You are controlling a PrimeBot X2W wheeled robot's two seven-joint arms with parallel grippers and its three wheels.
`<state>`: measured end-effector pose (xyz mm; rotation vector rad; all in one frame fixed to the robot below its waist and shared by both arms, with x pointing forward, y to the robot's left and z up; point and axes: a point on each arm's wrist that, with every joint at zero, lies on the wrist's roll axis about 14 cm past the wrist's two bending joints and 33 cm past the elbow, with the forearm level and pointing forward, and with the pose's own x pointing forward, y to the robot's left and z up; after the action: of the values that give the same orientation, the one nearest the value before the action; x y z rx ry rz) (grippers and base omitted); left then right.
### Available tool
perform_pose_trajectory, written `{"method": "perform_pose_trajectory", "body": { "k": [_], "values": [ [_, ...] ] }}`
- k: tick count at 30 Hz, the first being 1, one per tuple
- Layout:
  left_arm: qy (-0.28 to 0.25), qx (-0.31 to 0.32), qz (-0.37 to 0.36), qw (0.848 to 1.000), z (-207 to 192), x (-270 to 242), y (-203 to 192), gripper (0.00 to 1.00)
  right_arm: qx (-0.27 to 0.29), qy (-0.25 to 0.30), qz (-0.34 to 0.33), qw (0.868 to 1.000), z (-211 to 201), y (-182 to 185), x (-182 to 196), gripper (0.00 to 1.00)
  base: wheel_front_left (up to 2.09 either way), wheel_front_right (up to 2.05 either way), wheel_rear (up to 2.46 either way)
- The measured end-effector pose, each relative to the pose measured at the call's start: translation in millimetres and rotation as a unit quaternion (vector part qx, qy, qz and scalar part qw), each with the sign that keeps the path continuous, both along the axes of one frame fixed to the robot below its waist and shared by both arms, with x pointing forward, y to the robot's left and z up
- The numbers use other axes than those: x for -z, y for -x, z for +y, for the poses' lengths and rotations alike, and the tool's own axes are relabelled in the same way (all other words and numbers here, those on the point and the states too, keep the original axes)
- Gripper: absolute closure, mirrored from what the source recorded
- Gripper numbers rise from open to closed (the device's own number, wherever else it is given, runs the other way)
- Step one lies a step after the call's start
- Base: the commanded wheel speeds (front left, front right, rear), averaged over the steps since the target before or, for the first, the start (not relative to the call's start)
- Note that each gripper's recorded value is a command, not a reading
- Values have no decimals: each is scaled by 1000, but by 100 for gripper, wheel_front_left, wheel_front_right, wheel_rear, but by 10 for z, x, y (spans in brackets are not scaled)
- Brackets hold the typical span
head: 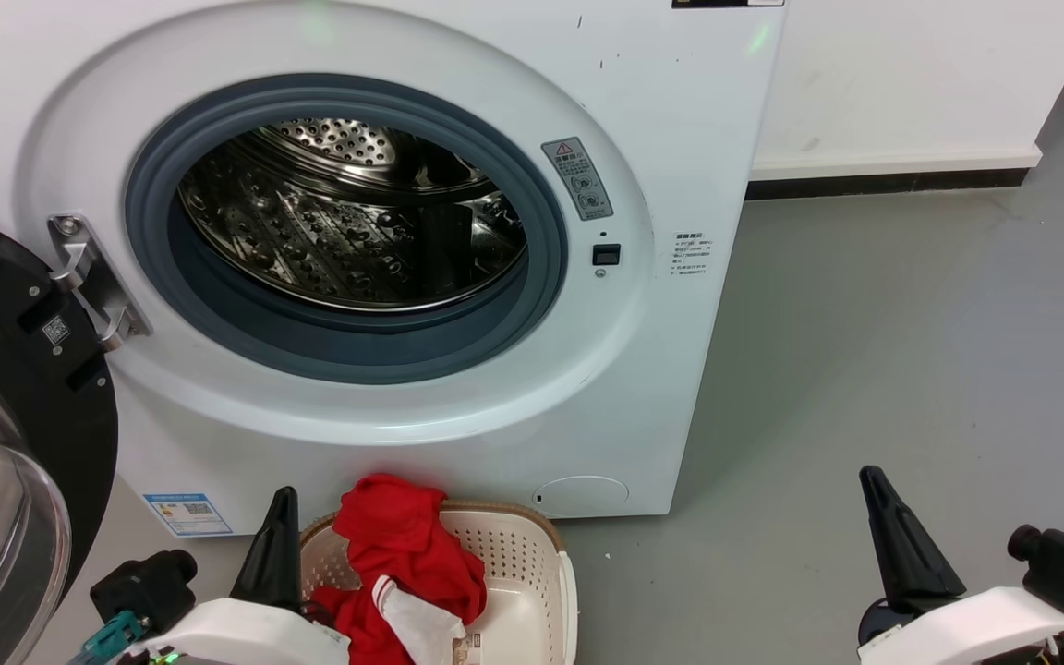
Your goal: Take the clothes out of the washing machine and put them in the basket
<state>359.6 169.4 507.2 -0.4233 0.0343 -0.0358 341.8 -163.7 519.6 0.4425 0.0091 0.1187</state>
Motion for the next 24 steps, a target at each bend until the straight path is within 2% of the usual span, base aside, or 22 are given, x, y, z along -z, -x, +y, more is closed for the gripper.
{"method": "perform_pose_trajectory", "body": {
  "k": [10,24],
  "values": [
    [83,-2,15,996,25,59,-31,100,6,-79,12,997,-48,-53,37,100,0,0,0],
    [183,-7,18,983,66,45,-102,100,15,-178,20,984,-119,-140,48,100,0,0,0]
  ]
}}
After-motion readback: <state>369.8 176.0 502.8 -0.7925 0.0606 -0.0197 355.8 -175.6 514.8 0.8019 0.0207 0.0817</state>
